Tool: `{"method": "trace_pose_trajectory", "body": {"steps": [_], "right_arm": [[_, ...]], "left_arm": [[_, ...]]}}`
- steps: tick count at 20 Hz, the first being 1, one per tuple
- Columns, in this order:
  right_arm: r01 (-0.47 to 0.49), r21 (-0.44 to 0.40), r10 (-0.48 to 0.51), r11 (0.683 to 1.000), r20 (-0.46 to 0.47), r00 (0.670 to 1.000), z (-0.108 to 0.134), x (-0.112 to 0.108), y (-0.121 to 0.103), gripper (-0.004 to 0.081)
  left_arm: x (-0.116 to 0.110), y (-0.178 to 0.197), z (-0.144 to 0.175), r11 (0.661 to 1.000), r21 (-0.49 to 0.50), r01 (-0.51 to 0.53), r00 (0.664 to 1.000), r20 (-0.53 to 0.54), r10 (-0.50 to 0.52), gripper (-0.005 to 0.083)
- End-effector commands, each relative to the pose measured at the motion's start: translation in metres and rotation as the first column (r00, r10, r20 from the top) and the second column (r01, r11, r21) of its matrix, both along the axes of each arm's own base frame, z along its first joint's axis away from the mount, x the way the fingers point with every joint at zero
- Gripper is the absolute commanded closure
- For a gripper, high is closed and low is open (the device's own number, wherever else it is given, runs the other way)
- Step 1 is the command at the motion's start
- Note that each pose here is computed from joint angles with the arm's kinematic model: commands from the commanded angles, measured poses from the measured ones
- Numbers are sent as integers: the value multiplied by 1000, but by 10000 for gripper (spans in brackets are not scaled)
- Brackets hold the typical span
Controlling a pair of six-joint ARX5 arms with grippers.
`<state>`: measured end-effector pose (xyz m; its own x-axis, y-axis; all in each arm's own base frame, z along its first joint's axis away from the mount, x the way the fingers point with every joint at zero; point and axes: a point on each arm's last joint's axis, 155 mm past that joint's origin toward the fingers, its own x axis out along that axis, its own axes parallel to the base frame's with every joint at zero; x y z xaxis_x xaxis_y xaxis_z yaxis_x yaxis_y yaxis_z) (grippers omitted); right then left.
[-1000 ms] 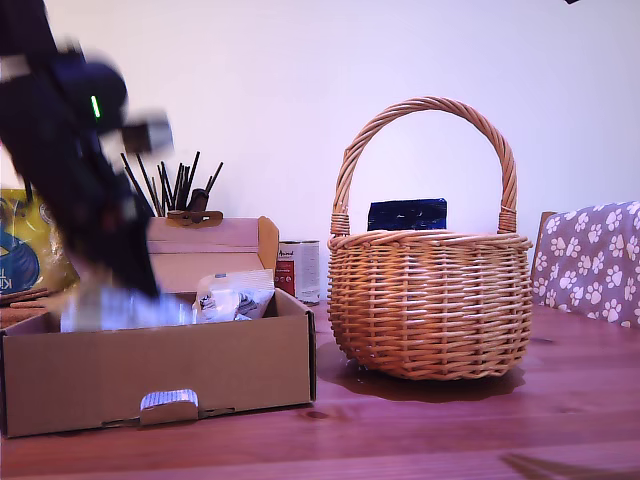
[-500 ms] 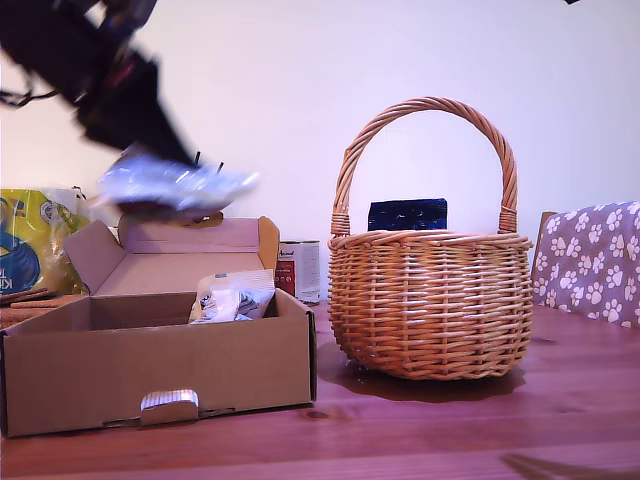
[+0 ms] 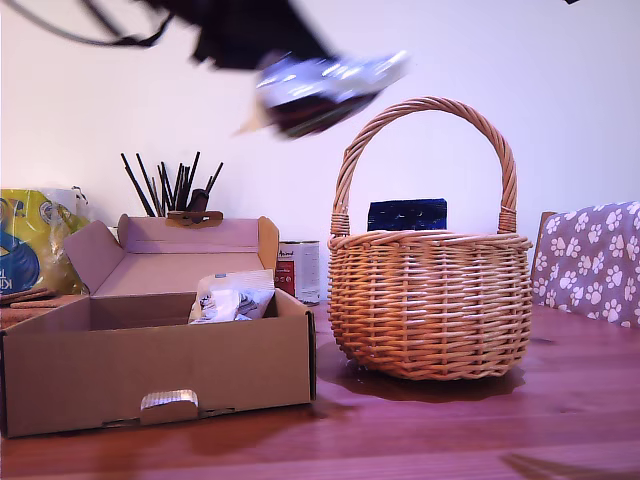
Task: Move the bags of Easter eggs from the cardboard box on the left into the woven basket on the right side.
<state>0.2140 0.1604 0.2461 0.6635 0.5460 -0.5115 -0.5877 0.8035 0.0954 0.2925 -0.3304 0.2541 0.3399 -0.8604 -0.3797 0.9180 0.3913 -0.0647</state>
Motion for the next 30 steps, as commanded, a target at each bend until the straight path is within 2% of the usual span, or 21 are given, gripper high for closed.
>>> {"method": "trace_pose_trajectory", "body": {"steps": [1,4,9,12,14,15,16,18,19,20,24,28,30], "right_arm": [[-5,2,5,1000,6,1000,1,-1,1,782],[-5,2,5,1000,6,1000,1,-1,1,782],[-5,2,5,1000,7,1000,1,-1,1,782],[-5,2,5,1000,6,1000,1,-1,1,782],[-5,1,5,1000,7,1000,1,-1,1,782],[-5,1,5,1000,7,1000,1,-1,1,782],[-5,2,5,1000,6,1000,1,-1,1,782],[-5,2,5,1000,6,1000,1,-1,1,782],[-5,1,5,1000,7,1000,1,-1,1,782],[-5,2,5,1000,6,1000,1,-1,1,782],[-5,2,5,1000,6,1000,1,-1,1,782],[-5,2,5,1000,6,1000,1,-1,1,782],[-5,2,5,1000,6,1000,1,-1,1,782]], "left_arm": [[7,-11,-7,1000,-13,-17,1000,11,17,646],[20,-39,-5,997,-75,-25,997,75,30,646],[60,-70,-28,981,-127,-144,970,176,165,646],[76,-76,-34,968,-158,-193,949,222,225,646],[80,-77,-40,966,-159,-202,946,225,235,643],[83,-75,-43,964,-152,-220,942,223,250,614],[84,-74,-45,963,-146,-228,941,221,256,533],[85,-74,-43,961,-151,-232,937,229,262,266],[85,-73,-43,963,-145,-228,936,242,258,172],[85,-74,-43,965,-135,-223,933,256,251,157],[83,-71,-43,967,-119,-226,933,258,249,196],[77,-51,-48,964,-22,-264,941,211,263,400],[71,-35,-48,962,41,-272,947,190,259,439]]}}
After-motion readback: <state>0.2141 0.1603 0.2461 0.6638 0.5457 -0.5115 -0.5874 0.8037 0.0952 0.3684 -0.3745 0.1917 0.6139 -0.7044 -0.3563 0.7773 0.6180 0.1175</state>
